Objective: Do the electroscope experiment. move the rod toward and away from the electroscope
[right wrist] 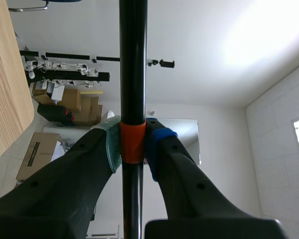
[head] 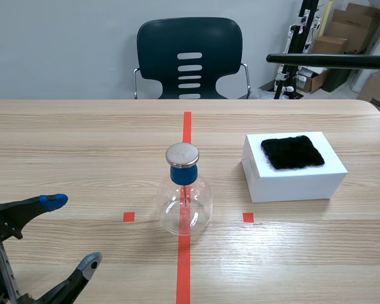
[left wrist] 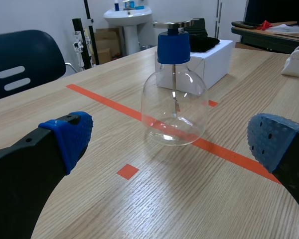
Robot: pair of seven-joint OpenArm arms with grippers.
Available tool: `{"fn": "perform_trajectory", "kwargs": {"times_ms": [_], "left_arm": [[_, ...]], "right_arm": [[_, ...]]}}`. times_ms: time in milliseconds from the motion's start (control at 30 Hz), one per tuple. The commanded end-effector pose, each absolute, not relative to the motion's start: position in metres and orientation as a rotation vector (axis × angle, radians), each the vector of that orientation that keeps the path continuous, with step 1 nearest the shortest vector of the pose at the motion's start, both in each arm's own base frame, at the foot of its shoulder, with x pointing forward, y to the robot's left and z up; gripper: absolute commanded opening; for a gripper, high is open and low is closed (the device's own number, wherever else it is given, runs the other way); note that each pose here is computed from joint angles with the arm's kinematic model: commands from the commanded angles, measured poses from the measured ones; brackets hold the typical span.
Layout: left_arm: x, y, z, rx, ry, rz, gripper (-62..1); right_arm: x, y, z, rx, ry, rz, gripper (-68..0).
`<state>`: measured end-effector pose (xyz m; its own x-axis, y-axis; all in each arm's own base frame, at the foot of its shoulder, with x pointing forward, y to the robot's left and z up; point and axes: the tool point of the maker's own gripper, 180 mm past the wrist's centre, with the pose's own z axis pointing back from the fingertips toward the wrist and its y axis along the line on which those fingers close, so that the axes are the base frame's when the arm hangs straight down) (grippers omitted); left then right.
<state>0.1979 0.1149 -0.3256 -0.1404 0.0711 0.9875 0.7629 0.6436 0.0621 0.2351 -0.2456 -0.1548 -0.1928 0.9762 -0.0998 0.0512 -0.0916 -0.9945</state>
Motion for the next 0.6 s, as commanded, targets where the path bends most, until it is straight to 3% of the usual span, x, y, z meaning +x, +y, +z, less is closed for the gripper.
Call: {"fn": "perform_trajectory", "kwargs": {"times_ms": [0,567], "left_arm": [[0.199,0.114,-0.319,-0.714,-1.648,-0.685,1.4],[0.199,0.114,-0.319,-0.715,-1.649,-0.684,1.4]], "right_arm": [[0.236,-0.247,-0.149,-1.233,-1.350,1.390,-67.1],[0.249,-0.251,-0.140,-1.278,-1.323,1.424,-67.1]]}}
